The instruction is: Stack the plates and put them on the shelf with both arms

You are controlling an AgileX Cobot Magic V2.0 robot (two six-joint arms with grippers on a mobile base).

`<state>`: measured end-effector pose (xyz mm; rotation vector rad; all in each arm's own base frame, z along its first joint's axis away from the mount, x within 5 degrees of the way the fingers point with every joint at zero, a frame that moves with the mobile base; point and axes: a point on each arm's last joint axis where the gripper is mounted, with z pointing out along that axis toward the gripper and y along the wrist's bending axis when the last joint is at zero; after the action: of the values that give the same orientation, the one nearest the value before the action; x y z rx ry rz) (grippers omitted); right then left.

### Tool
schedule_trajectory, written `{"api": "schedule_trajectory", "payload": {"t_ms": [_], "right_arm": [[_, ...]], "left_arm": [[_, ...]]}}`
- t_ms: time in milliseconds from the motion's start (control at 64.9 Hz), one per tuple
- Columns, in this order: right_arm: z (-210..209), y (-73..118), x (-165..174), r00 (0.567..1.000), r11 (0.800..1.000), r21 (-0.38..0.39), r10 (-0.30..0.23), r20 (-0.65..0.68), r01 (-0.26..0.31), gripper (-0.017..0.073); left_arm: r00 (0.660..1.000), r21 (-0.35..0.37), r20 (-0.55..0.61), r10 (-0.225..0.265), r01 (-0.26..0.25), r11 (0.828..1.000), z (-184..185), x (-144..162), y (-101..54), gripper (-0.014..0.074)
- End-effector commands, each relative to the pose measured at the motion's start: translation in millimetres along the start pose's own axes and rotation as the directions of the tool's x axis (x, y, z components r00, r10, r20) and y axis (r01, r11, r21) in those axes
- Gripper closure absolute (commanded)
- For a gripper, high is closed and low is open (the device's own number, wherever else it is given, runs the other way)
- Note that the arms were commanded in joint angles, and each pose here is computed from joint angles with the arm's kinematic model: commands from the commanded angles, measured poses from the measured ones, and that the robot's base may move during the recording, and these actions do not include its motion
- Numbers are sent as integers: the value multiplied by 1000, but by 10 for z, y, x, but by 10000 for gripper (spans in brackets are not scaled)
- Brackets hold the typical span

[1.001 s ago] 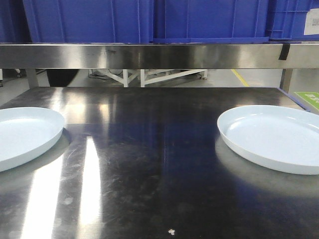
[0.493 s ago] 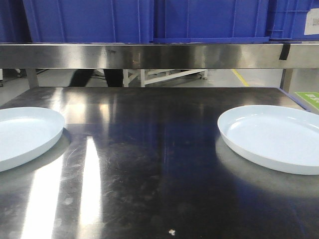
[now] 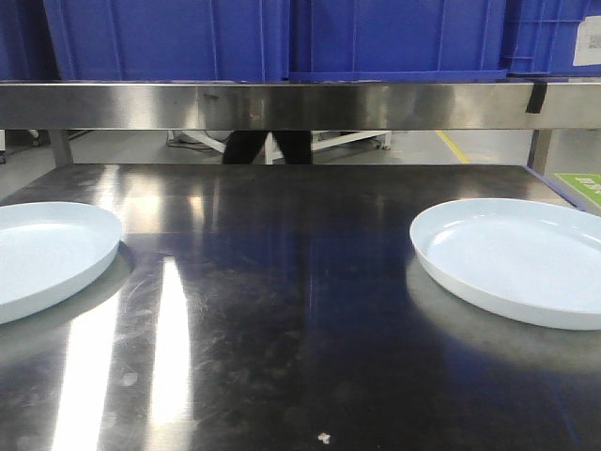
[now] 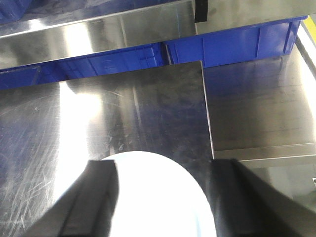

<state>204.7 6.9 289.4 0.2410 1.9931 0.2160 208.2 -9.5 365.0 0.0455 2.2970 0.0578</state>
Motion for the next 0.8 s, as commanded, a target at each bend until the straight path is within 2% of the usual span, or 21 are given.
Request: {"api": "schedule_trajectory", "payload": {"t_ms": [0, 216, 554, 786], "right_arm": [[-50, 39, -218, 991, 1000, -18, -5, 135, 8, 13], [-50, 39, -217, 991, 1000, -18, -5, 134, 8, 13], [-48, 38, -205, 993, 1000, -16, -6, 120, 8, 13], [-48, 38, -205, 993, 1000, -16, -6, 120, 8, 13]], "left_arm": [[998, 25, 56, -26, 24, 999, 64, -150, -39, 64], [997, 23, -69, -25, 27, 999, 553, -132, -88, 64], [977, 22, -213, -12, 17, 1000, 1189, -15, -152, 64], [973, 11, -232, 7, -5, 1000, 1371, 17, -151, 64]]}}
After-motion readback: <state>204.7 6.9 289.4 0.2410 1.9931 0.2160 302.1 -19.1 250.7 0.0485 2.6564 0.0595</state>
